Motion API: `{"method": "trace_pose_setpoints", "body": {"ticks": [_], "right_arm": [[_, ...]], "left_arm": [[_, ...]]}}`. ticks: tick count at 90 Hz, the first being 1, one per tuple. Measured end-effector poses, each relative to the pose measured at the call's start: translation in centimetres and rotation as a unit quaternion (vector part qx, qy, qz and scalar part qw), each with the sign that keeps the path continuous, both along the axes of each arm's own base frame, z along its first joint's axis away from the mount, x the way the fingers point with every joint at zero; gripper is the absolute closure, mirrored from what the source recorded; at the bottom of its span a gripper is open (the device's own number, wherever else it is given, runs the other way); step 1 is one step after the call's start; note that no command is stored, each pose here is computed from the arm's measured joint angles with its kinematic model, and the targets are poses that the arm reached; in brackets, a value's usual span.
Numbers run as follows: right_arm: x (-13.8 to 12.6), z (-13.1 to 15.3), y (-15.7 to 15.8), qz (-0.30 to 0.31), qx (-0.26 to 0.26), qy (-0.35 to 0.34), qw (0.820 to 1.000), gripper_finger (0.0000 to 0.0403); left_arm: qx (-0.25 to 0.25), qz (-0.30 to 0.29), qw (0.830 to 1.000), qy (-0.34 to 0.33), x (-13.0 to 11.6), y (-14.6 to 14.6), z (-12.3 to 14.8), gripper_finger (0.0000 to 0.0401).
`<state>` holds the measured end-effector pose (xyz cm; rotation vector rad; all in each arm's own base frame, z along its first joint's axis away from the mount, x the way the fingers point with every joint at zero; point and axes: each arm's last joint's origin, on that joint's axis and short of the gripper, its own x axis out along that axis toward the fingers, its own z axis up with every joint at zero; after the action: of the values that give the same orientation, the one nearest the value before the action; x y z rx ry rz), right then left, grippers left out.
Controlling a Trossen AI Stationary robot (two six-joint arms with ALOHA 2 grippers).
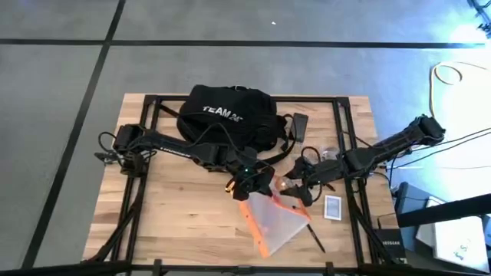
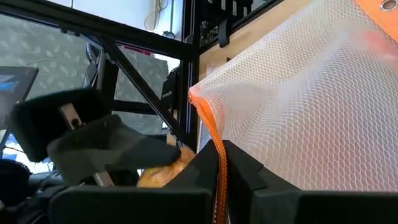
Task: Unpack backpack
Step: Put the candle wax box into the white zip bag
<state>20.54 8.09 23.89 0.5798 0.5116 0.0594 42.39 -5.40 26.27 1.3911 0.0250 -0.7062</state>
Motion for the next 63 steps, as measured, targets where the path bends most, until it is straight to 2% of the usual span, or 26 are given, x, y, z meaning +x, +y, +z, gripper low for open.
{"method": "trace_pose_setpoints", "body": {"ticks": [9,25,34,50,63], "right_arm": [[0.7,-0.6,0.5,0.014,0.0,0.0,1.0,0.0113],[2.0,-2.9,1.1,0.032,-0.007,0.051,0.998,0.0113],[2.8,-3.5,1.5,0.036,-0.002,0.045,0.998,0.0108],[3.5,-3.2,1.8,0.049,-0.003,0.003,0.999,0.0056],[3.7,-2.5,2.1,0.079,0.018,-0.035,0.996,0.0015]], "left_arm": [[-0.002,0.001,1.0,0.0,0.0,0.0,0.0,0.0401],[-0.003,0.001,1.0,0.002,0.0,0.0,0.0,0.0401],[-0.003,0.001,1.0,0.002,0.0,0.0,0.0,0.0401],[-0.002,0.001,1.0,-0.002,0.0,0.0,0.1,0.0401],[-0.003,-0.001,1.0,-0.003,0.0,0.0,0.1,0.0401]]}}
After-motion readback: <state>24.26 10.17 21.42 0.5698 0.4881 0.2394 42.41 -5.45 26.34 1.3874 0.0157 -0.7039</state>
